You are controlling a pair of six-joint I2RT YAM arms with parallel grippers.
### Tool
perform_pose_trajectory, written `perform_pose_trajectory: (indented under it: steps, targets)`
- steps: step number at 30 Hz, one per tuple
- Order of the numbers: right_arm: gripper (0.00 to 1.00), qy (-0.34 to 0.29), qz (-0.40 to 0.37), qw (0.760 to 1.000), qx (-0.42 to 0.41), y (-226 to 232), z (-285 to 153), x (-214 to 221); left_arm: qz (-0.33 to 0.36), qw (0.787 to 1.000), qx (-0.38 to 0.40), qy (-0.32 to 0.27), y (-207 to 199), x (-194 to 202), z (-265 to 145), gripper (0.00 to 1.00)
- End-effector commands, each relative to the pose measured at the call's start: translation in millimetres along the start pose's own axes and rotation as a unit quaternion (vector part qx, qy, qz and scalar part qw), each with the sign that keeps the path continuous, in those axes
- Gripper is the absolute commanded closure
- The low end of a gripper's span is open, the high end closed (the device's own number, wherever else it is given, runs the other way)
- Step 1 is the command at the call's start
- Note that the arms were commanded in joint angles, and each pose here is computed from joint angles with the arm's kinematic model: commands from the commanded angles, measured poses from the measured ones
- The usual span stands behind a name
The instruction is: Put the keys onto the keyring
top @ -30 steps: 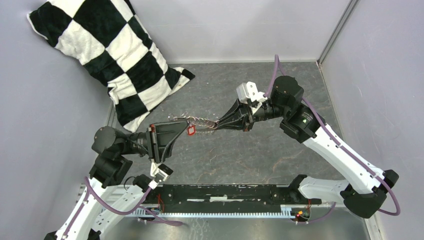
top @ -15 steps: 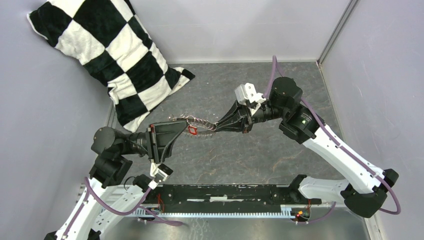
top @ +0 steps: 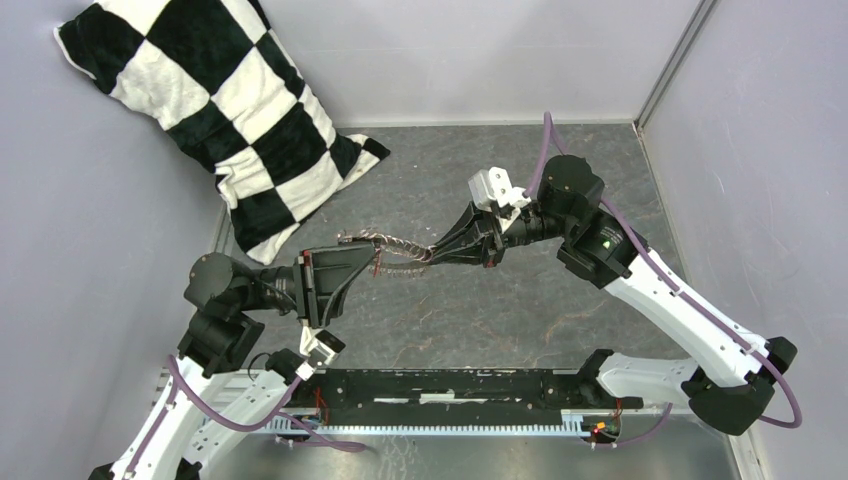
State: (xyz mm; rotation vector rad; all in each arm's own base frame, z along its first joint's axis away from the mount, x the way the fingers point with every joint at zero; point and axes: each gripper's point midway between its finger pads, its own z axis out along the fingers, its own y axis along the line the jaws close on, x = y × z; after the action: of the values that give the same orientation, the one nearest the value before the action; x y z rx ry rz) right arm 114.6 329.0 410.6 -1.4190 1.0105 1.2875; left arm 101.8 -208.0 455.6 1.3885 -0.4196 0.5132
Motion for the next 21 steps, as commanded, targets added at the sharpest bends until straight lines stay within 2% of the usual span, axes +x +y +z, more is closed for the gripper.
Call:
perform_pose_trajectory:
  steps: [1, 15, 19, 21]
  targets:
    - [0.99, -0.03, -0.034, 0.999, -0.029, 18.3, -0.2, -23.0, -0.015, 1.0, 0.005, 0.001, -0.9, 1.3, 0.0, 0.59]
    - [0.99, -0.013, -0.033, 0.999, -0.031, 19.3, -0.4, -12.2, -0.021, 1.0, 0.002, 0.021, 9.4, 9.5, -3.5, 0.62]
    - [0.99, -0.013, -0.029, 0.999, -0.031, 19.5, -0.1, -11.9, -0.03, 0.999, -0.006, 0.026, 14.7, 11.7, -4.4, 0.65]
    - [0.99, -0.014, -0.027, 0.999, -0.033, 19.3, 0.8, -12.3, -0.03, 0.999, -0.007, 0.02, 14.0, 9.3, -3.8, 0.7]
